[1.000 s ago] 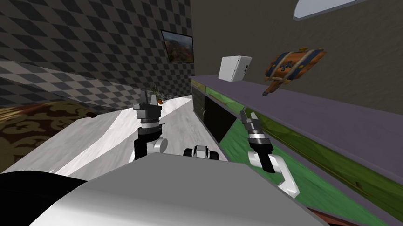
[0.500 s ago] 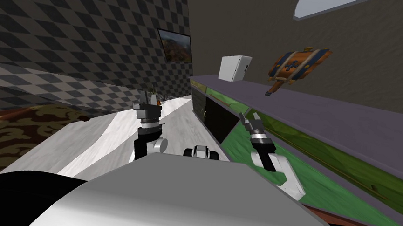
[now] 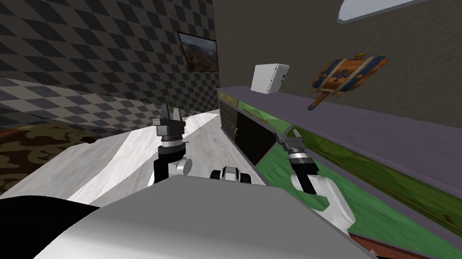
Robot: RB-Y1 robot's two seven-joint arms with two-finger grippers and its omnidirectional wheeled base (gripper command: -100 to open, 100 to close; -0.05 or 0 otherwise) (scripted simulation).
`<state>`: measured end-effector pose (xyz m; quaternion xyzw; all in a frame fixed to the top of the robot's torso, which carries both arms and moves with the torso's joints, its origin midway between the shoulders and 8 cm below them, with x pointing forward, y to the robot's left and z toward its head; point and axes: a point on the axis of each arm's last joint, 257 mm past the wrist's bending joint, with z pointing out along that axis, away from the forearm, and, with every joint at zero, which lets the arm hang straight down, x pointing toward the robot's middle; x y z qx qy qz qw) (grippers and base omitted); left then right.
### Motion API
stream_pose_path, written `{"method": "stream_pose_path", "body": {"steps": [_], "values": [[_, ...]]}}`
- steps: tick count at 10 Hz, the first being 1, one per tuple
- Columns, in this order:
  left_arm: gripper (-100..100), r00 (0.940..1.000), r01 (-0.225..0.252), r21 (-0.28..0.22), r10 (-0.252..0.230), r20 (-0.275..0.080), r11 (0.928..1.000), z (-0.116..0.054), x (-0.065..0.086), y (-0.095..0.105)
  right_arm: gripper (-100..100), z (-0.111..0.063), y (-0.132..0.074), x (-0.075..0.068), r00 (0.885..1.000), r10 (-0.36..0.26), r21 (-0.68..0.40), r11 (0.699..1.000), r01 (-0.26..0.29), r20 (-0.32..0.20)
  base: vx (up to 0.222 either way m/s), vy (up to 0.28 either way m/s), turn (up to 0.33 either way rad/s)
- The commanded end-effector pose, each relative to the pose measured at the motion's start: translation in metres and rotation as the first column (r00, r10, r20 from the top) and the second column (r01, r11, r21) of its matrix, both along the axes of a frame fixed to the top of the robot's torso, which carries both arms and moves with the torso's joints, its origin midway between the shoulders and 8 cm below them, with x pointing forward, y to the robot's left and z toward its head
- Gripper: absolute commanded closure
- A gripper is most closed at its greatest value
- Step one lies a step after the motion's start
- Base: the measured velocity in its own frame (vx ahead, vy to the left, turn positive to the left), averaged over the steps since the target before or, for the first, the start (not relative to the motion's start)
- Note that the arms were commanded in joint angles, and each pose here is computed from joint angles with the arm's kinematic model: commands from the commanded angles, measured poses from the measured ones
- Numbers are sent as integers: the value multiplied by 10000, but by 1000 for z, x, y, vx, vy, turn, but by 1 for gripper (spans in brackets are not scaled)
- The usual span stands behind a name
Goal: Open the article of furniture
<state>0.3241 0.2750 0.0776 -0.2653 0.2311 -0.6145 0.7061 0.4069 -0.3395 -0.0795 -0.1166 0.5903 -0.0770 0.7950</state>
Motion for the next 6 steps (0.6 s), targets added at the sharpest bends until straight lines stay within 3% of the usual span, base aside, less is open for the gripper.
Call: {"method": "stream_pose_path", "body": {"steps": [1, 3, 5, 6], "values": [[0, 10000, 0, 0, 0, 1, 10000, 0, 0, 0, -100, -7, -9, 4, 9985, -526, -1466, 9879, 502, -129, 35, 85, -24], [0, 10000, 0, 0, 0, 0, 10000, 0, 0, 0, -100, -11, -15, 6, 9966, -807, -2214, 9723, 749, -173, 52, 107, -49], [0, 10000, 0, 1, 0, 0, 10000, 0, 0, 0, -100, -19, -26, 10, 9911, -1311, -3523, 9288, 1153, -212, 42, 79, -34], [0, 10000, 0, 0, 0, 0, 10000, 0, 0, 0, -100, -19, -26, 10, 9910, -1325, -3577, 9265, 1166, -201, 34, 73, -21]]}}
